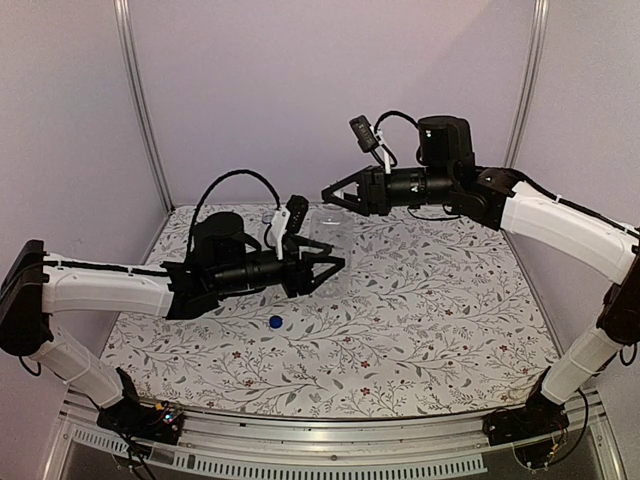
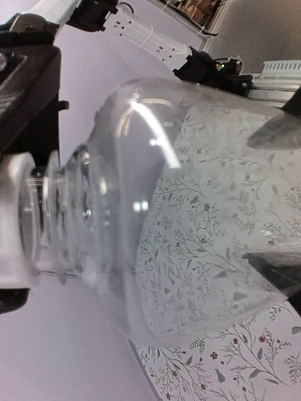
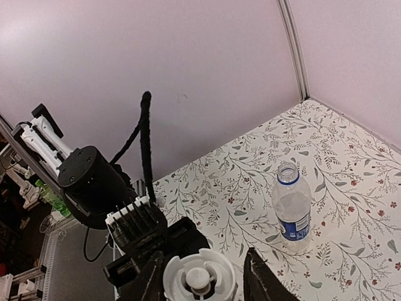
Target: Unscrew the bottle caps
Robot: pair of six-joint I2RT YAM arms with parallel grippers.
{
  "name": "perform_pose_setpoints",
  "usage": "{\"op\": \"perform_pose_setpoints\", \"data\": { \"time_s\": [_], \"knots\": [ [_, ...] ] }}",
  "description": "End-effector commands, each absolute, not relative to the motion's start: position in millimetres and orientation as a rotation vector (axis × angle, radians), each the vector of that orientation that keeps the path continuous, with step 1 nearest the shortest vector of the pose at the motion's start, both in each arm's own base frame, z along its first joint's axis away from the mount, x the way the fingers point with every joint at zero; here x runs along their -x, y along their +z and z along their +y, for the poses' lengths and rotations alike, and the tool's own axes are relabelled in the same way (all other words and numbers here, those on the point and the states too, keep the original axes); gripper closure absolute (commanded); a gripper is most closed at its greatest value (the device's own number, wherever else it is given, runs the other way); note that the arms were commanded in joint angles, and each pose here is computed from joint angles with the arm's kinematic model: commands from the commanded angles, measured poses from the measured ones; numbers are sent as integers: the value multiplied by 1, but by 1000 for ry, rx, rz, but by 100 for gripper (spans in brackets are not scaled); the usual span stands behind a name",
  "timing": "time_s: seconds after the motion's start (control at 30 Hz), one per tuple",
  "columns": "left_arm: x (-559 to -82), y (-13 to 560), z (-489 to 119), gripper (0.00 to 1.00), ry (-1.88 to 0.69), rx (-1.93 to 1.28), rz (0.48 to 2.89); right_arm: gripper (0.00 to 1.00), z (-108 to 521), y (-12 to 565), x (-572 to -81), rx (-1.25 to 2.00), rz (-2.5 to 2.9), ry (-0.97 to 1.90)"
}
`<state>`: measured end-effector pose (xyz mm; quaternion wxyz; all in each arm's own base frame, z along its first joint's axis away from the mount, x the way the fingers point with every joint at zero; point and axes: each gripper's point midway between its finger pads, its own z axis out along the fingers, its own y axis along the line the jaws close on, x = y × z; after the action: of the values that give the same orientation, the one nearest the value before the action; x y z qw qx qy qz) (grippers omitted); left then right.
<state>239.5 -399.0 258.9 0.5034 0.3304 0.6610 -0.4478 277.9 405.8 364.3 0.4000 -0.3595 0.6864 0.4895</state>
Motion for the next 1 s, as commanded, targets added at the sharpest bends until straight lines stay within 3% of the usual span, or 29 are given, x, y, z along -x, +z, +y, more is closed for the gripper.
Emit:
{"op": "perform_pose_setpoints", "data": {
  "time_s": [0.0, 0.23, 0.47, 0.7, 0.97],
  "knots": [
    [-231, 272, -398, 69, -1086, -797, 1549, 66, 411, 359, -276, 929, 1735, 1258],
    [-229, 280, -398, 69, -1091, -817, 1517, 100, 413, 363, -264, 996, 1687, 1305],
    [-195, 297, -406, 71, -1217, -1010, 1381, 100, 407, 377, -237, 1199, 1520, 1366],
    [-147, 309, -400, 71, -1455, -1247, 1199, 100, 387, 388, -180, 1511, 1180, 1528],
    [-133, 315, -388, 73, -1630, -1305, 1120, 99, 374, 390, -162, 1615, 1031, 1641]
  ]
}}
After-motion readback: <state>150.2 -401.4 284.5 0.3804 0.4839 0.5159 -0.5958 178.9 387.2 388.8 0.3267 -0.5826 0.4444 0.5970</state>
